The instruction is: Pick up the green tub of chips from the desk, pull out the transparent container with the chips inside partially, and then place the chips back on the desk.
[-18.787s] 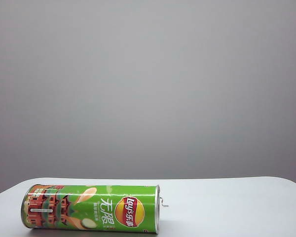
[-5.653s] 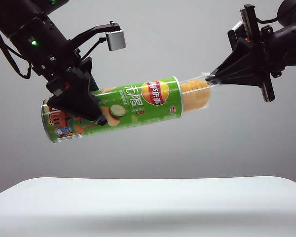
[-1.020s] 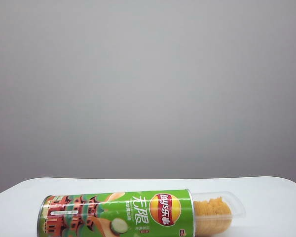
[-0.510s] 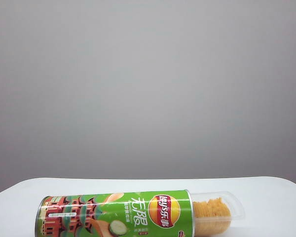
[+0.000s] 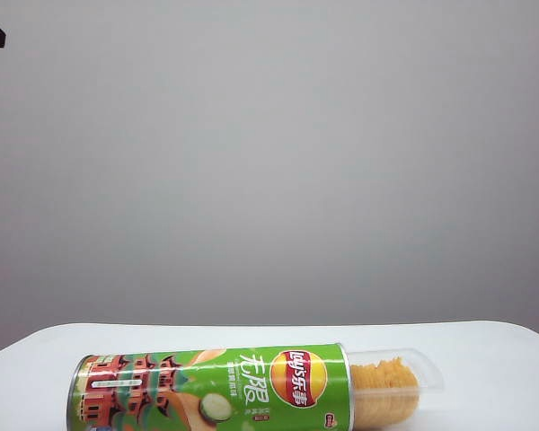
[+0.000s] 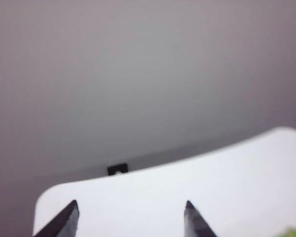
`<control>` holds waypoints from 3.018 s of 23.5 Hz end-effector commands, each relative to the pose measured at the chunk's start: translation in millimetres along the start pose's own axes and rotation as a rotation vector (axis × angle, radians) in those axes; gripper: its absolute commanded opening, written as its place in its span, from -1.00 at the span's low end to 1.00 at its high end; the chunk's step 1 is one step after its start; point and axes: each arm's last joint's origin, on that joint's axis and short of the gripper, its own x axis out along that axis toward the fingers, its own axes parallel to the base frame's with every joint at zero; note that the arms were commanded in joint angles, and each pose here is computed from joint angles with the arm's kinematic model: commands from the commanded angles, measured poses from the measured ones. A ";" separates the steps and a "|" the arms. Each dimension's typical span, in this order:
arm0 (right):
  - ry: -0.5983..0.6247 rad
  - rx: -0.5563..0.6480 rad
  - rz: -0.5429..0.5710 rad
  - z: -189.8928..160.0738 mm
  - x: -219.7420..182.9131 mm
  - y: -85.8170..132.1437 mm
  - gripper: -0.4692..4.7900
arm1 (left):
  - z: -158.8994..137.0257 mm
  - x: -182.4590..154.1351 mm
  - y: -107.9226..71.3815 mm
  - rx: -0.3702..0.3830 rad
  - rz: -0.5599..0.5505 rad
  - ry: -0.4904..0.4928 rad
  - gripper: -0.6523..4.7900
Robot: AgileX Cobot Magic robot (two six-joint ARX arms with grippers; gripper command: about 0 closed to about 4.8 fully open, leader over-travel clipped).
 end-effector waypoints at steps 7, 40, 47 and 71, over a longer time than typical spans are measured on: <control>-0.126 -0.013 -0.072 -3.6 -15.6 5.7 -0.37 | 1.9 -25.6 27.8 -0.091 0.114 -0.076 0.24; 0.060 0.068 -0.617 -101.4 -11.9 -44.1 -0.67 | -85.3 -8.8 32.8 -0.063 0.274 0.034 -0.35; 0.147 0.094 -0.635 -109.8 -13.9 -45.1 -0.65 | -96.7 -9.7 31.5 -0.041 0.259 0.157 -0.78; 0.166 0.100 -0.641 -111.7 -14.5 -45.4 -0.65 | -95.8 -9.3 30.7 -0.043 0.223 0.146 -0.77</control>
